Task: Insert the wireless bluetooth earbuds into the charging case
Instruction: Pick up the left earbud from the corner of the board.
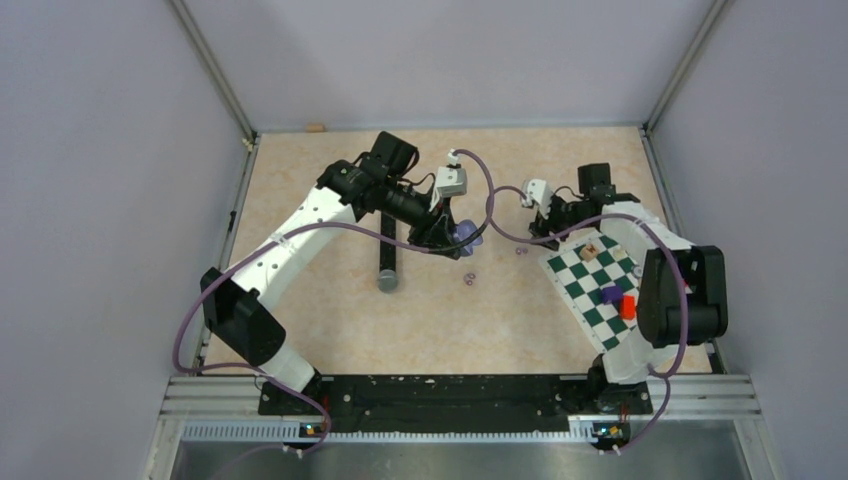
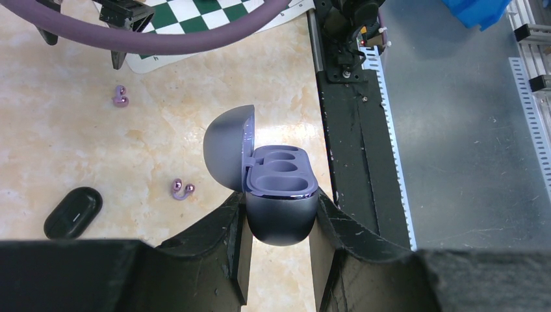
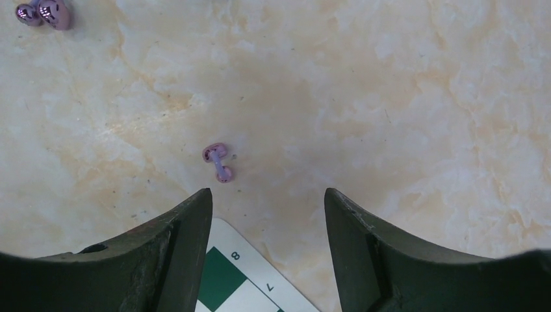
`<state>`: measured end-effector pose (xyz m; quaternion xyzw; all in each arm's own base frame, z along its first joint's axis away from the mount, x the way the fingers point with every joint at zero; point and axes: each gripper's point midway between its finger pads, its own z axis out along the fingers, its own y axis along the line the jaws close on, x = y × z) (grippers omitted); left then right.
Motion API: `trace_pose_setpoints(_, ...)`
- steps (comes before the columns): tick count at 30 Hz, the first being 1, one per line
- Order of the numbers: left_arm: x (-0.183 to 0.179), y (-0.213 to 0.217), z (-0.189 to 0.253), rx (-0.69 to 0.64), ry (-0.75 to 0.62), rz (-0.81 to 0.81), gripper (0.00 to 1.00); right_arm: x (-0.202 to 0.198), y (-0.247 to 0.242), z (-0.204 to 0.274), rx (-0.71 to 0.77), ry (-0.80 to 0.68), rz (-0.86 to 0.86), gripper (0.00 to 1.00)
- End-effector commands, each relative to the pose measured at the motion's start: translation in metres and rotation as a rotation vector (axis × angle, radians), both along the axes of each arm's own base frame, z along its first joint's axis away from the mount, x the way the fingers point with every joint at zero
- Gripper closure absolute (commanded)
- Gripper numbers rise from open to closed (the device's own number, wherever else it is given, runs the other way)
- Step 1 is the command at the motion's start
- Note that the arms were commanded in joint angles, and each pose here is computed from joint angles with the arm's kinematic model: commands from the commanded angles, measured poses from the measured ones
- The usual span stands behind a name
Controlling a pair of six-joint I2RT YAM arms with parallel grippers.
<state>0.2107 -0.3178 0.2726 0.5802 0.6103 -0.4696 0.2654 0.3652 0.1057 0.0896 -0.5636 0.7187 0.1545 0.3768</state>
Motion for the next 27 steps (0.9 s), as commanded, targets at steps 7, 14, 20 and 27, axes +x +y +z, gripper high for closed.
trace_pose_setpoints(7,-0.002,-0.003,0.012,-0.05,-0.025,-0.021,1.0,-0.001,0.008,-0.008,-0.016,-0.022,0.138,0.46)
trace_pose_setpoints(14,-0.001,-0.003,0.01,-0.047,-0.02,-0.022,1.0,0.0,0.019,-0.017,-0.029,-0.036,0.185,0.47)
trace_pose_setpoints(20,-0.002,-0.002,0.011,-0.047,-0.024,-0.022,1.0,-0.004,0.028,-0.02,-0.026,-0.079,0.269,0.47)
trace_pose_setpoints(27,-0.003,-0.002,0.012,-0.049,-0.027,-0.022,1.0,-0.004,0.03,-0.024,-0.028,-0.089,0.301,0.51)
